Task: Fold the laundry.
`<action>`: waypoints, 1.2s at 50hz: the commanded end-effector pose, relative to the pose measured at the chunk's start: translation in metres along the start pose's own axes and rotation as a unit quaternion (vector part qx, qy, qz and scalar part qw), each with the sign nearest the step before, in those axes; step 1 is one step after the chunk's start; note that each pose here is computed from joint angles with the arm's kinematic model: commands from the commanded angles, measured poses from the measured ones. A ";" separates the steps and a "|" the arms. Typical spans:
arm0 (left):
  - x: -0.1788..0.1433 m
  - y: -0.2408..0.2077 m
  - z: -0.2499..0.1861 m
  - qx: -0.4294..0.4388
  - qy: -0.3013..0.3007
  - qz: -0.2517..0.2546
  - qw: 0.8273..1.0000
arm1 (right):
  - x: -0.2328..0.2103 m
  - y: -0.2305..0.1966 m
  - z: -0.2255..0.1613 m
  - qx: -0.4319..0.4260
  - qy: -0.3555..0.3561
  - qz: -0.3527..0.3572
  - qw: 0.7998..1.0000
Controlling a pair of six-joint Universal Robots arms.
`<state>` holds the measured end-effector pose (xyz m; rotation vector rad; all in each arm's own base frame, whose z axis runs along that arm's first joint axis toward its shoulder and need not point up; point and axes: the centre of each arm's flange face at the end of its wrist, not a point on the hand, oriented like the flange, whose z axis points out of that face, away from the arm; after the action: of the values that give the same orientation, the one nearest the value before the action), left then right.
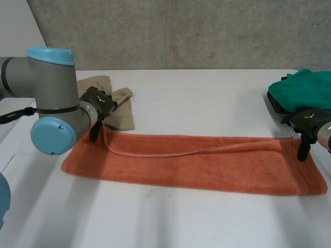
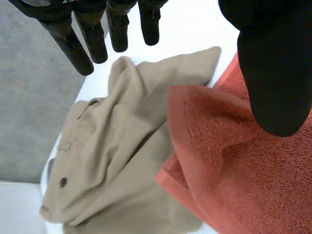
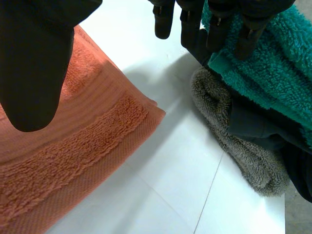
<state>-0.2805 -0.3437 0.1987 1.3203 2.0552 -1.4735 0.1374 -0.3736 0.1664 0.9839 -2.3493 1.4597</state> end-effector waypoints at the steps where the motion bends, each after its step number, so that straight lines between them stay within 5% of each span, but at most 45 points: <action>1: -0.007 -0.003 -0.028 0.005 -0.015 -0.006 1.000 | -0.004 -0.010 -0.025 0.029 -0.022 0.013 0.999; 19: 0.013 0.042 0.026 0.023 -0.026 0.027 0.999 | -0.032 0.007 0.011 0.077 -0.071 0.046 0.993; 28: -0.006 0.029 0.063 0.066 -0.092 0.010 0.994 | -0.030 -0.006 0.047 0.178 -0.004 0.072 0.981; 35: -0.029 0.028 0.072 0.045 -0.144 -0.036 0.988 | -0.027 -0.010 0.066 0.179 0.060 0.061 0.980; 44: -0.030 0.017 0.053 0.048 -0.121 -0.081 0.988 | -0.023 -0.016 0.057 0.168 0.073 0.061 0.981; 52: -0.027 0.008 0.026 0.076 -0.079 -0.098 0.989 | -0.021 -0.037 0.020 0.188 0.002 0.084 0.979; 60: 0.013 0.009 0.015 0.089 0.023 -0.088 0.992 | -0.063 -0.021 0.009 0.094 -0.119 0.079 0.985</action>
<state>-0.2759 -0.3632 0.1948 1.1592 2.1059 -1.7996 0.1890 -0.3749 0.1634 0.9851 -2.4060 1.8978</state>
